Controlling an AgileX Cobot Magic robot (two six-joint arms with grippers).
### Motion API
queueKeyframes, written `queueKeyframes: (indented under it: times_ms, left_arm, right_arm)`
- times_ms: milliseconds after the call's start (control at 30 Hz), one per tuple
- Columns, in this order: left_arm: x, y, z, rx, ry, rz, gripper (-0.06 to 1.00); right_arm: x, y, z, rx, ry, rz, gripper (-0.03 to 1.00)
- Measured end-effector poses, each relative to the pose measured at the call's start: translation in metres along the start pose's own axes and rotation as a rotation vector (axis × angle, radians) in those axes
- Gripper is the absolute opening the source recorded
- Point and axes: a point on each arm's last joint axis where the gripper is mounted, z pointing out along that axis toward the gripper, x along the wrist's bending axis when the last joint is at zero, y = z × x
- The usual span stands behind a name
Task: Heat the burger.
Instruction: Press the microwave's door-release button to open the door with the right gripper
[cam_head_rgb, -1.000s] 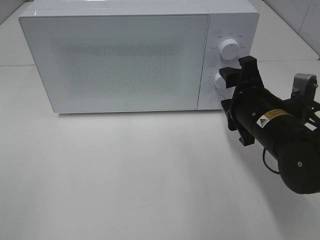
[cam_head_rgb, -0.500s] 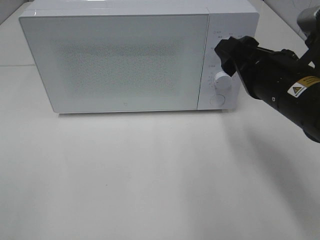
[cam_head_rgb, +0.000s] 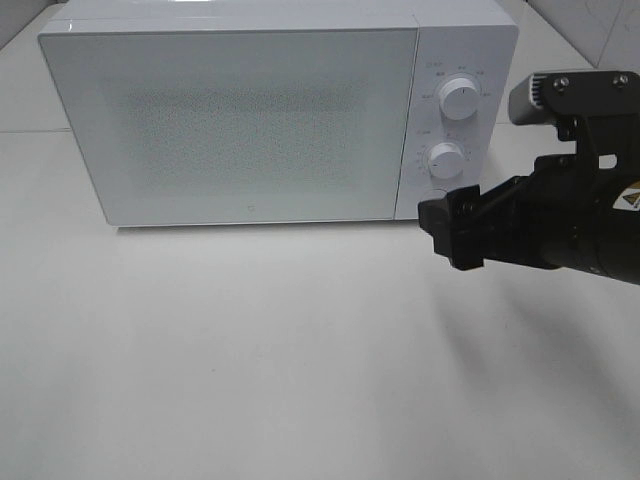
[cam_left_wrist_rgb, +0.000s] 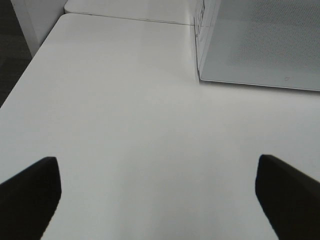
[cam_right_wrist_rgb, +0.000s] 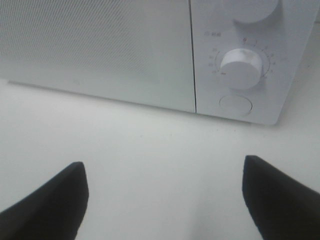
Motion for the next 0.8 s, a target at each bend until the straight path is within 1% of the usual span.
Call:
queueKeyframes:
  times_ms: [33,100,133,200,233,300,333,400,500,533,567,600,633,667,767,800]
  left_arm:
    - [0.0,0.0,0.0,0.0,0.0,0.0,0.97]
    - [0.0,0.0,0.0,0.0,0.0,0.0,0.97]
    - [0.0,0.0,0.0,0.0,0.0,0.0,0.97]
    - [0.0,0.0,0.0,0.0,0.0,0.0,0.97]
    - [0.0,0.0,0.0,0.0,0.0,0.0,0.97]
    - [0.0,0.0,0.0,0.0,0.0,0.0,0.97]
    - [0.0,0.0,0.0,0.0,0.0,0.0,0.97]
    - [0.0,0.0,0.0,0.0,0.0,0.0,0.97]
    - [0.0,0.0,0.0,0.0,0.0,0.0,0.97]
    - [0.0,0.0,0.0,0.0,0.0,0.0,0.97]
    - [0.0,0.0,0.0,0.0,0.0,0.0,0.97]
    - [0.0,0.0,0.0,0.0,0.0,0.0,0.97]
    - [0.0,0.0,0.0,0.0,0.0,0.0,0.97]
    - [0.0,0.0,0.0,0.0,0.0,0.0,0.97]
    - [0.0,0.0,0.0,0.0,0.0,0.0,0.97]
    - [0.0,0.0,0.0,0.0,0.0,0.0,0.97]
  right_arm:
    - [0.0,0.0,0.0,0.0,0.0,0.0,0.75]
    - [-0.006,-0.005,-0.006,0.105,0.028,-0.024,0.75]
    - [-0.006,-0.005,-0.006,0.105,0.028,-0.024,0.75]
    - [-0.01,0.001,-0.013,0.176,0.062,-0.041,0.75]
    - [-0.01,0.001,-0.013,0.176,0.062,-0.041,0.75]
    - [-0.014,0.01,-0.022,0.231,0.085,-0.08,0.75]
    - [-0.014,0.01,-0.022,0.231,0.085,-0.08,0.75]
    - [-0.016,0.017,-0.033,0.289,0.087,-0.11,0.75]
    - [-0.017,0.02,-0.038,0.298,0.082,-0.117,0.75]
    - [-0.018,0.023,-0.047,0.331,0.059,-0.122,0.75]
    - [-0.022,0.025,-0.058,0.368,0.016,-0.128,0.75]
    - [-0.022,0.025,-0.058,0.368,0.016,-0.128,0.75]
    - [-0.024,0.025,-0.062,0.391,-0.01,-0.131,0.75]
    - [-0.028,0.027,-0.074,0.412,-0.058,-0.136,0.75]
    - [-0.03,0.027,-0.08,0.428,-0.083,-0.135,0.75]
    - [-0.033,0.026,-0.091,0.45,-0.12,-0.133,0.75]
